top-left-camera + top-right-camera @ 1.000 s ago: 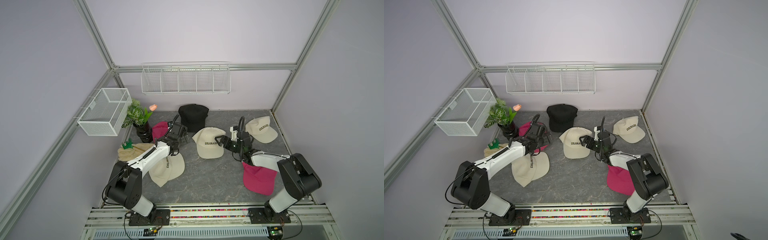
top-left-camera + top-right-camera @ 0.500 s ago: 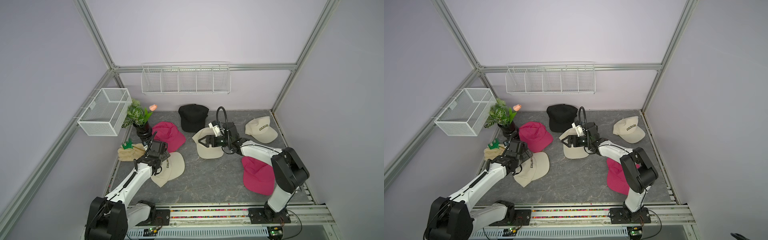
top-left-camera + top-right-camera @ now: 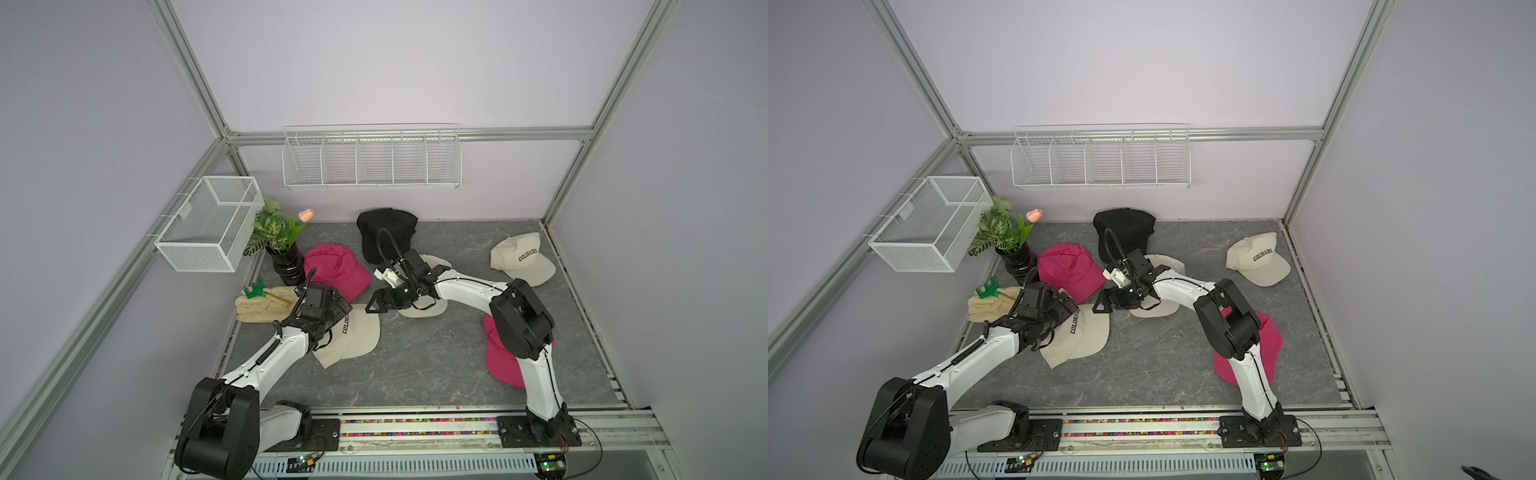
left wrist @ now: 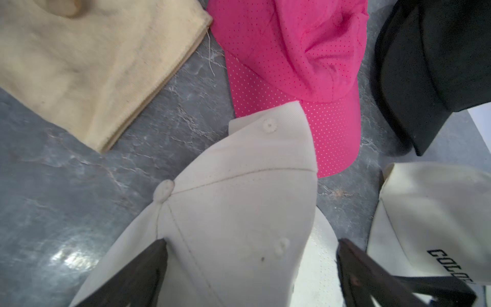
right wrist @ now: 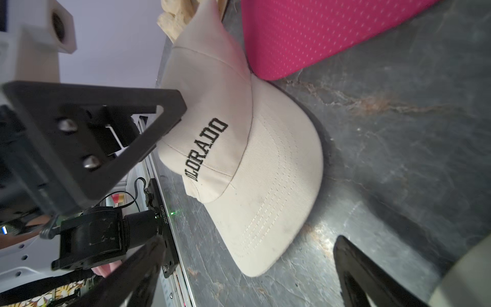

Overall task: Stack the baseball caps by color
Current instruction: Pick up the baseball cap from the center of the board.

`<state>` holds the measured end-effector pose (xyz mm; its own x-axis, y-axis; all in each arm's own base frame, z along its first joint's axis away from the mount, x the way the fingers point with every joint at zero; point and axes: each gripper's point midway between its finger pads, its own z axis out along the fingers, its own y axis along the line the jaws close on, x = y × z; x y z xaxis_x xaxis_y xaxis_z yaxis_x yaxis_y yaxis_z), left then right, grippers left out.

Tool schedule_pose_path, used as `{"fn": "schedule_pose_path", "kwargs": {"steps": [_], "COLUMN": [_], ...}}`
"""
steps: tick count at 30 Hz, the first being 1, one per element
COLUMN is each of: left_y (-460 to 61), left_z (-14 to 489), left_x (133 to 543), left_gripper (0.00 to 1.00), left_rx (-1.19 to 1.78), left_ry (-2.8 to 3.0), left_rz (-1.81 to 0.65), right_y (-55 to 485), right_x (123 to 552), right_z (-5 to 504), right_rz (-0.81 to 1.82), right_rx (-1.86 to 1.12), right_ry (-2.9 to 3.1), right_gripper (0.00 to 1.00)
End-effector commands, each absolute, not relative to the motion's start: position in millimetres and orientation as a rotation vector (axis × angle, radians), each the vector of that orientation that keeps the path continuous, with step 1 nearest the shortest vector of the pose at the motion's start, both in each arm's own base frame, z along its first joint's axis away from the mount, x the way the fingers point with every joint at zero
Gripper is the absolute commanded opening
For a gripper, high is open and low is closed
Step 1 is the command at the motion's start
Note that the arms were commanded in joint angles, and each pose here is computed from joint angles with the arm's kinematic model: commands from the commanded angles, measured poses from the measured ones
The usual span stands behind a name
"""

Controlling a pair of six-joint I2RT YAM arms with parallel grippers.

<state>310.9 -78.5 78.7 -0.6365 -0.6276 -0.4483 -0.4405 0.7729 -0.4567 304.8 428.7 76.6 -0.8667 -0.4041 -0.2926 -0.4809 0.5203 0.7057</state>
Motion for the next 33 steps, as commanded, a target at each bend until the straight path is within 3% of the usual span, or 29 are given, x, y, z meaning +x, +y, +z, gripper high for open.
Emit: {"fn": "schedule_pose_path", "kwargs": {"steps": [1,10,15,22,33], "left_y": [-85,-85,-88,-85,-58], "left_z": [82,81,78,97,224], "left_x": [316,316,318,326,360], "left_gripper": [1.00,0.99,1.00,1.00,1.00], "left_rx": [-0.826,-0.825,-0.828,-0.795,-0.684], "left_ry": [2.330,2.320,2.324,2.282,1.960], "left_rz": [-0.482,-0.491,-0.508,-0.491,-0.383], "right_y": [416,434,450,467,432], "right_x": [296,288,284,306,324], "right_z": [47,37,42,91,168], "right_rz": [1.217,1.354,1.503,1.561,1.402], "right_rx": [-0.739,-0.772,-0.775,-0.733,-0.561], "right_ry": [2.829,2.874,2.843,2.608,2.253], "right_gripper": [0.95,0.73,0.51,0.07,0.07]}}
